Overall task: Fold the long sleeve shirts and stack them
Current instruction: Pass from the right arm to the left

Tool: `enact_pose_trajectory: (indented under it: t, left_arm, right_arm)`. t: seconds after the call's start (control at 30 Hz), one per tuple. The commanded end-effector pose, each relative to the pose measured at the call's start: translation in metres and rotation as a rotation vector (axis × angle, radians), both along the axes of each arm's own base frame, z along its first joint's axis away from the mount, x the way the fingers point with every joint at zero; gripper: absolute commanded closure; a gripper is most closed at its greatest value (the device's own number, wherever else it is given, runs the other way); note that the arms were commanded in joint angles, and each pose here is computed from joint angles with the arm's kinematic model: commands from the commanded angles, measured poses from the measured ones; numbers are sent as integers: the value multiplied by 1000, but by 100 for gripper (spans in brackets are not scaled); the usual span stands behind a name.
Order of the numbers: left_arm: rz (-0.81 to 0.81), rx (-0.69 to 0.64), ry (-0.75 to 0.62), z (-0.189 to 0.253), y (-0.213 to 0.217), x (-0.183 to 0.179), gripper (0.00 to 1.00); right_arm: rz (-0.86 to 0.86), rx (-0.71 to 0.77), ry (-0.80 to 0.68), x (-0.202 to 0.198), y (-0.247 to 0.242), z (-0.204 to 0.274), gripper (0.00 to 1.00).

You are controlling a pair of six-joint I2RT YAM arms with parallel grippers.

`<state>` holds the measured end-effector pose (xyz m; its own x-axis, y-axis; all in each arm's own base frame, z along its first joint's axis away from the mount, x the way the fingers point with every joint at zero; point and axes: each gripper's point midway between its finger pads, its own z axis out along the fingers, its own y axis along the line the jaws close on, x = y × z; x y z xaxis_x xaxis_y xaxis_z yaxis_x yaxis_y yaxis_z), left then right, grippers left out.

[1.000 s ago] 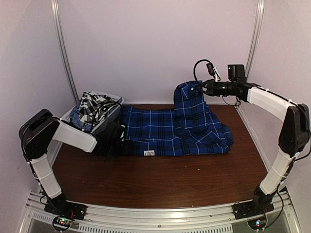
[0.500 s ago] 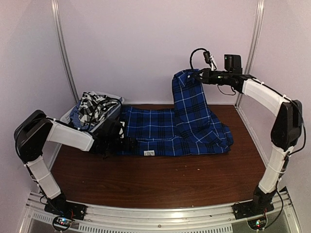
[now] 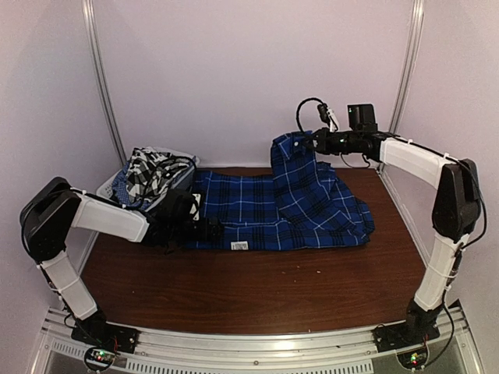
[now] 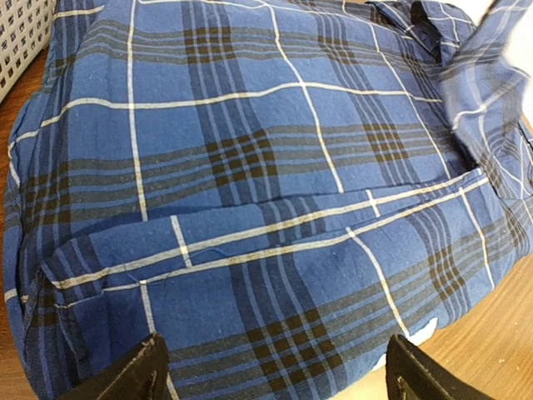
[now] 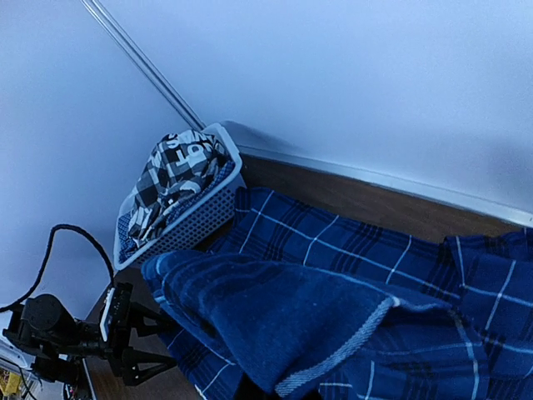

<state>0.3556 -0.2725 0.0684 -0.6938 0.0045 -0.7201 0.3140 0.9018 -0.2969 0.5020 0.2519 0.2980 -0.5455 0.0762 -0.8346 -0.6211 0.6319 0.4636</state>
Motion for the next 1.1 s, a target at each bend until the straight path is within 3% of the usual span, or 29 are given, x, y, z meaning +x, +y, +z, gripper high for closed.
enact_pose_trajectory:
  t: [0.0, 0.4, 0.73, 1.07]
  left_arm:
    - [-24, -59, -49, 26, -11, 5, 8]
    - [-87, -105, -72, 43, -23, 1, 8]
    - [-509, -462, -182, 113, -83, -47, 8]
    - [-606, -670, -160, 126, -103, -56, 9]
  right_arm:
    - [-95, 94, 76, -24, -4, -3, 100]
    - [-118, 220, 267, -104, 7, -75, 100]
    - [-73, 418, 334, -142, 41, -92, 100]
    - [41, 520, 378, -171, 78, -101, 100]
